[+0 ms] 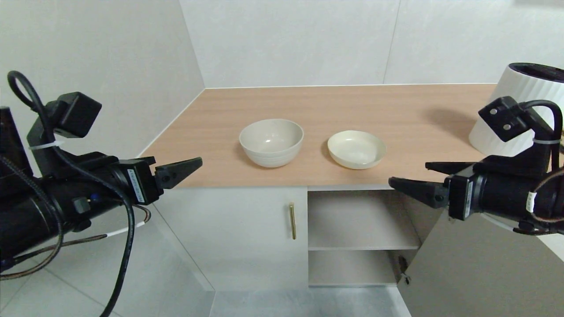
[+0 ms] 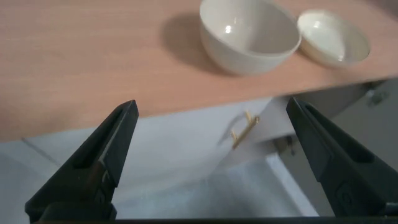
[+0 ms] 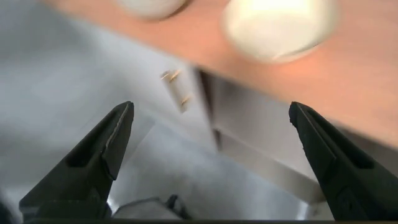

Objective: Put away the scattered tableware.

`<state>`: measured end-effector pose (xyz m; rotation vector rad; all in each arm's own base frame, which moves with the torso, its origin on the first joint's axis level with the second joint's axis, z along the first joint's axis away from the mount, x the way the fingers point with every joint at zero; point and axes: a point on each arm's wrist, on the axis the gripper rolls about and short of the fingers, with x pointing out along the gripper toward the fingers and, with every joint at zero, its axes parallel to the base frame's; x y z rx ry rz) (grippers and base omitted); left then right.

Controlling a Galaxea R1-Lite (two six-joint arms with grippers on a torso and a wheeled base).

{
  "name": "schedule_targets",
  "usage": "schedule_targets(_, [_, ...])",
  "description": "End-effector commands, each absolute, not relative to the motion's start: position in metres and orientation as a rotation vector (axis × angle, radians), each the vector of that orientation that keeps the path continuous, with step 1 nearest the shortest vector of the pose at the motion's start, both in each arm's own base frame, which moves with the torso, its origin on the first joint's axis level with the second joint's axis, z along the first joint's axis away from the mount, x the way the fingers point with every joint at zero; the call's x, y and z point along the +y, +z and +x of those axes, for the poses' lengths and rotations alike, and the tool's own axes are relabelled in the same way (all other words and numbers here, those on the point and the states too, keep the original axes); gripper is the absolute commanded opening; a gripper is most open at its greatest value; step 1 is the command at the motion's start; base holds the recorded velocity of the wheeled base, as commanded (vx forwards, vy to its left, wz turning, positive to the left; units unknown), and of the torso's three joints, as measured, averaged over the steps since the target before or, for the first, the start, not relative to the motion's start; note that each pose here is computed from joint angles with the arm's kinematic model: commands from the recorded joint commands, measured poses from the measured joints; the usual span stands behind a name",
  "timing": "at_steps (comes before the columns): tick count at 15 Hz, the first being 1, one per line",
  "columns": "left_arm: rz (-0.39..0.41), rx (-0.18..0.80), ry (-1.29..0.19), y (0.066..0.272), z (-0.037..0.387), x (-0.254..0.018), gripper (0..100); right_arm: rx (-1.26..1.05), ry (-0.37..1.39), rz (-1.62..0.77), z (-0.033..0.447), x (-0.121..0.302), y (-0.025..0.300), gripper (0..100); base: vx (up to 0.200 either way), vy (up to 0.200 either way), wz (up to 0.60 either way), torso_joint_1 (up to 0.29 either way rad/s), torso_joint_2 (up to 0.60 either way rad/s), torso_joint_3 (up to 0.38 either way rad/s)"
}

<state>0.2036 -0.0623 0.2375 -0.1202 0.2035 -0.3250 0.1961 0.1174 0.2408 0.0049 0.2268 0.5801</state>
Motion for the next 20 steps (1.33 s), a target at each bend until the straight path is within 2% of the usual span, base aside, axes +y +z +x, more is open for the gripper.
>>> schedule_targets(1, [-0.111,0.293,-0.312,0.26,0.229,-0.07,100,0.299,0.431,-0.027,0.229,0.13,0.255,100,0.0,0.0,0.0,0.0,0.0,0.0])
schedule_targets(4, [-0.097,0.419,-0.271,0.289,0.26,-0.078,100,0.361,0.322,0.031,0.266,0.132,0.281,100,0.0,0.0,0.0,0.0,0.0,0.0])
schedule_targets(5, [-0.117,0.428,-0.266,0.29,0.269,-0.08,100,0.388,0.307,0.077,0.274,0.136,0.282,100,0.0,0.0,0.0,0.0,0.0,0.0])
schedule_targets(8, [-0.124,0.469,-0.253,0.277,0.302,-0.092,100,0.428,0.253,0.096,0.292,0.139,0.271,100,0.0,0.0,0.0,0.0,0.0,0.0])
schedule_targets(10, [-0.154,0.497,-0.164,0.261,0.33,-0.106,100,0.418,0.214,0.104,0.296,0.132,0.272,100,0.0,0.0,0.0,0.0,0.0,0.0])
schedule_targets(14, [-0.201,0.463,-0.148,0.26,0.357,-0.142,100,0.39,0.197,0.118,0.298,0.128,0.273,100,0.0,0.0,0.0,0.0,0.0,0.0])
schedule_targets(16, [-0.194,0.44,-0.104,0.258,0.37,-0.148,100,0.396,0.196,0.116,0.298,0.127,0.271,100,0.0,0.0,0.0,0.0,0.0,0.0])
schedule_targets(20, [-0.178,0.467,-0.073,0.244,0.379,-0.151,100,0.401,0.196,0.114,0.298,0.127,0.27,100,0.0,0.0,0.0,0.0,0.0,0.0])
